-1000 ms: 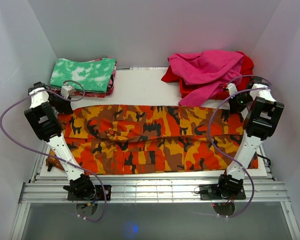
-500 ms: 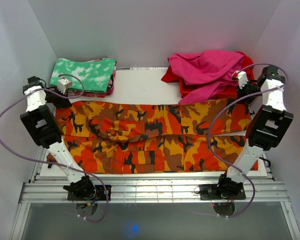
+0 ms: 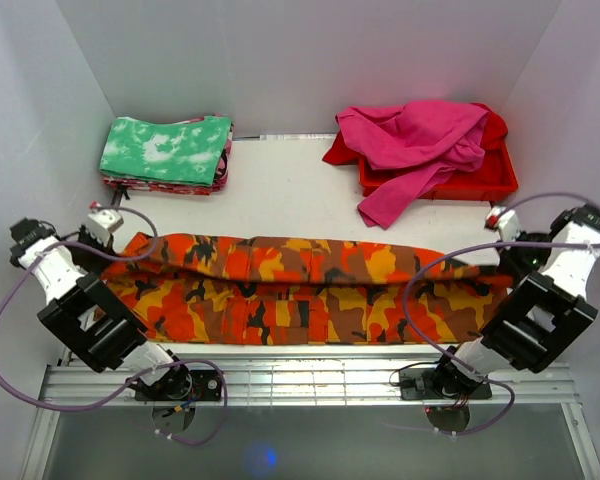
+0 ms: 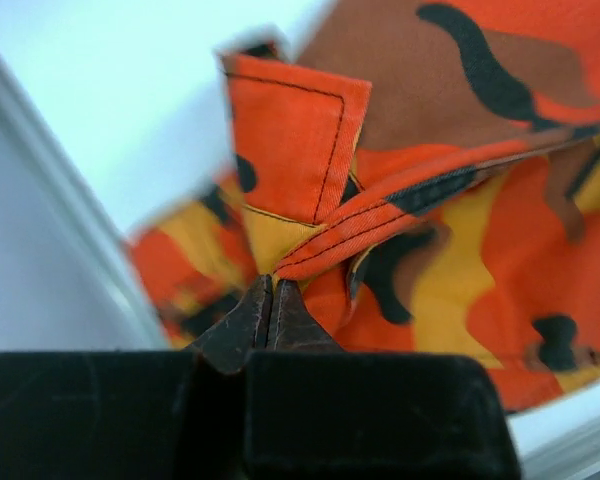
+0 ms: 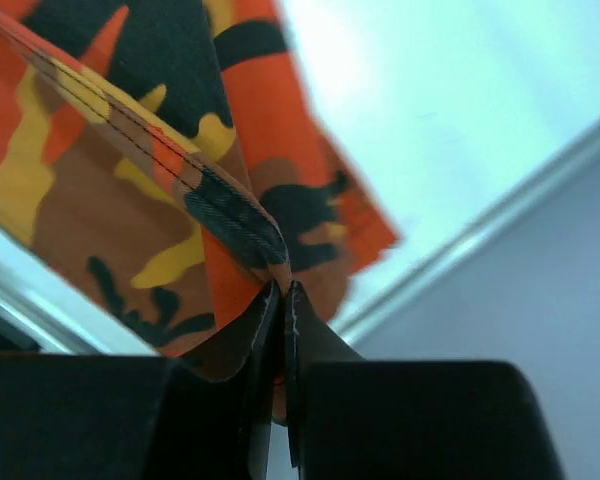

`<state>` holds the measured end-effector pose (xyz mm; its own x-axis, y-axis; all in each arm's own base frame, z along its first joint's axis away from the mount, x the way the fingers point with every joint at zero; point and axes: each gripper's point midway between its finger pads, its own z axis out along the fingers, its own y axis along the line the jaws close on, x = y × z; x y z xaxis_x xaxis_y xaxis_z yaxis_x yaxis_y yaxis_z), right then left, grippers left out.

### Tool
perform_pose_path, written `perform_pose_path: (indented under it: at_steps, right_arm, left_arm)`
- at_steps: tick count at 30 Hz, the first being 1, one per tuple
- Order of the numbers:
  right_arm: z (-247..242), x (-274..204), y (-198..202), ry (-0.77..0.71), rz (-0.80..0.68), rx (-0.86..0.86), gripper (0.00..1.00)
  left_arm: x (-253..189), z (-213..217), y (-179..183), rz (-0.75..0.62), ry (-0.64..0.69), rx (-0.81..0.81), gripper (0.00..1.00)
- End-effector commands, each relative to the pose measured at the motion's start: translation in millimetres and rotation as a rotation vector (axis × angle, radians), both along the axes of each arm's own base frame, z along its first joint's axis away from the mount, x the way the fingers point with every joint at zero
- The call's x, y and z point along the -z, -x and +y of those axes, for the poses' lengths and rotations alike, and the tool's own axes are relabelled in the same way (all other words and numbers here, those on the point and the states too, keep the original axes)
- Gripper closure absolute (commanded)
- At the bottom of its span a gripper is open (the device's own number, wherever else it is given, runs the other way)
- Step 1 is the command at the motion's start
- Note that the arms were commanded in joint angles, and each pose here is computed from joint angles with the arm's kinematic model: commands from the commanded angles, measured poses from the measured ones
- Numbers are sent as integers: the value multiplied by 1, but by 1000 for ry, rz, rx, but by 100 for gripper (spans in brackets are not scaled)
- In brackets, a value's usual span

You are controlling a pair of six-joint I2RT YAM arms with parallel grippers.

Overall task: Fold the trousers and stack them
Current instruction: Fold the trousers

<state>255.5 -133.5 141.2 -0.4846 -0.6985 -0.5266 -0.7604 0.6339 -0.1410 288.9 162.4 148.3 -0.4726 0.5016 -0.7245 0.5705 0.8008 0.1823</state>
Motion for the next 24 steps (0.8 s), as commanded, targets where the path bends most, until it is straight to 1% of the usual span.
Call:
perform_pose_path:
  at_steps: [1,2,3,4,5,6,7,8,9,10,11,14,17,18,20,21,24]
  right_arm:
    - [2,52,44,82,123,-140,92]
    - [11,76,65,70,188,-142,92]
    - [5,87,61,103,172,-137,92]
    - [5,98,64,100,188,-126,92]
    - [7,109,67,91,204,-115,92]
    - [2,114,60,96,198,-68,92]
    - [-1,125,46,39,241,-3,92]
    - [-8,118,36,58,217,1,92]
    - [-10,116,28,40,211,23,92]
    - [-9,121,22,10,241,56,92]
    - [-12,120,13,11,235,65,92]
    - [-21,114,-19,62,180,73,92]
    - [-19,112,-43,92,158,67,92]
    - [-21,105,-56,101,135,72,92]
    - [-16,104,-68,88,140,80,92]
    - [-19,94,-79,95,113,82,92]
    - [-16,77,-86,80,93,72,92]
  left_arm:
    - [65,-4,48,182,-45,61,100]
    - [78,-1,56,236,-50,41,100]
    - [90,-1,62,279,-31,24,100]
    - [108,-3,68,338,8,9,100]
    - [118,-2,70,367,19,-1,100]
    - [126,0,72,405,44,-49,100]
    - [147,5,69,473,103,-115,100]
    - [145,10,64,457,88,-119,100]
    - [149,12,61,471,96,-139,100]
    - [151,9,57,496,117,-168,100]
    - [156,12,50,509,125,-183,100]
    - [165,6,34,555,137,-217,100]
    - [165,3,7,553,136,-249,100]
    - [158,7,-8,532,129,-257,100]
    - [154,0,-25,526,161,-268,100]
    - [141,6,-42,487,154,-272,100]
    - [119,9,-62,445,195,-289,100]
